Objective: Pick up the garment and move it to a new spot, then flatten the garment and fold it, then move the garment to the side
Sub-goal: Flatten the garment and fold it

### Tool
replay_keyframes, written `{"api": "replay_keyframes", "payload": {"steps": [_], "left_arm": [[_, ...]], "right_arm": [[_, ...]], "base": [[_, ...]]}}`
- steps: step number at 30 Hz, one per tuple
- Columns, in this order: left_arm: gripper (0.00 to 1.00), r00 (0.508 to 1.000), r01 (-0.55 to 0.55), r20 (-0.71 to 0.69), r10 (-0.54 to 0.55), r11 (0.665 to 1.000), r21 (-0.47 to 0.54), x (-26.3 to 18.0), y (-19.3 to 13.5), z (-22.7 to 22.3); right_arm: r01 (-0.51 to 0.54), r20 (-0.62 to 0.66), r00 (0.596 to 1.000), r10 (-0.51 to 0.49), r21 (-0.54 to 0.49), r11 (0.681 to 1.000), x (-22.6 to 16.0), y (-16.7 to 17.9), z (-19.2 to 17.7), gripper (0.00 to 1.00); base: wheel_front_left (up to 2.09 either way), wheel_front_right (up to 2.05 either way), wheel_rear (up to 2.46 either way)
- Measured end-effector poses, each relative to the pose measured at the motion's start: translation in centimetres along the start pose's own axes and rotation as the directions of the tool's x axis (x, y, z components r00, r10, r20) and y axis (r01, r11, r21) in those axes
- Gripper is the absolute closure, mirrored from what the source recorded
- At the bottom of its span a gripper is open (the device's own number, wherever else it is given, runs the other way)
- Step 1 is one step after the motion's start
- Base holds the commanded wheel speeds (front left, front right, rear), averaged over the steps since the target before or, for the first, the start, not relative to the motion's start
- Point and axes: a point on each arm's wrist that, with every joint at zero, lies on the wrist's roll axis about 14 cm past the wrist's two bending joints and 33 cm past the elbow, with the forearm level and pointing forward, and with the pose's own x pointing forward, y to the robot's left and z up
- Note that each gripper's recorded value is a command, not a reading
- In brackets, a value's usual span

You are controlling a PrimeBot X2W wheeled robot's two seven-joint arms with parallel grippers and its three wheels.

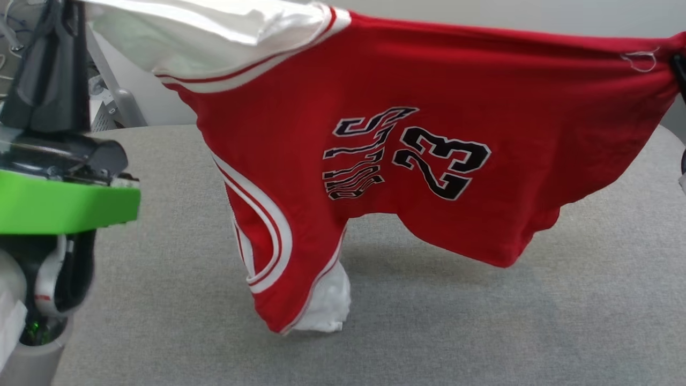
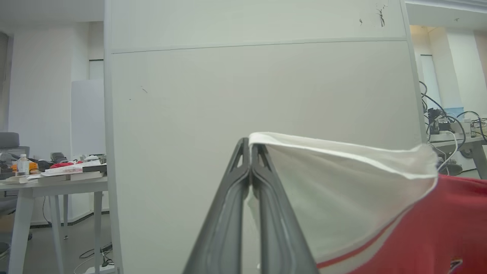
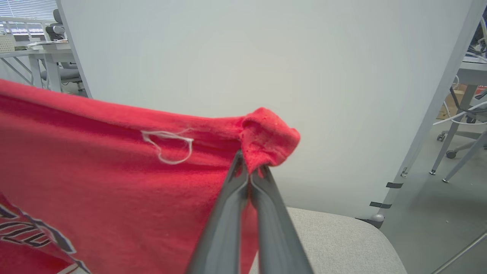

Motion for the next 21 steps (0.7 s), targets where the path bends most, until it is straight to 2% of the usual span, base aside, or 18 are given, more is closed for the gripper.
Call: {"api": "replay_keyframes", "payload": {"steps": [6, 7, 13, 15, 16, 21], "left_arm": [[1.0, 0.998, 0.022, -0.066, -0.018, 0.998, 0.061, 1.3, 0.9, -1.1], [1.0, 0.992, 0.039, -0.12, -0.028, 0.995, 0.091, 2.1, 1.4, -2.4], [1.0, 0.979, 0.103, -0.192, -0.074, 0.983, 0.15, 4.8, 2.1, -4.8], [1.0, 0.972, 0.127, -0.217, -0.088, 0.977, 0.172, 6.0, 2.5, -5.8], [1.0, 0.964, 0.157, -0.242, -0.107, 0.968, 0.196, 8.0, 3.0, -7.3], [1.0, 0.95, 0.194, -0.286, -0.129, 0.958, 0.212, 11.5, 4.0, -10.6]], "right_arm": [[0.009, 0.022, 1.0, -0.009, -0.009, 1.0, 0.3, -0.4, 0.6, 1.0], [0.016, 0.038, 0.999, -0.015, -0.038, 0.999, 1.0, -0.9, 1.0, 1.0], [0.025, 0.073, 0.997, -0.018, -0.099, 0.995, 3.9, -1.8, 1.9, 1.0], [0.03, 0.075, 0.997, -0.021, -0.127, 0.991, 5.3, -2.3, 1.9, 1.0], [0.03, 0.068, 0.997, -0.02, -0.151, 0.988, 7.6, -2.9, 1.4, 1.0], [0.036, 0.083, 0.996, -0.022, -0.177, 0.984, 12.0, -4.0, 0.9, 1.0]], "base": [[0.0, 0.0, 0.0], [0.0, 0.0, 0.0], [0.0, 0.0, 0.0], [0.0, 0.0, 0.0], [0.0, 0.0, 0.0], [0.0, 0.0, 0.0]]}}
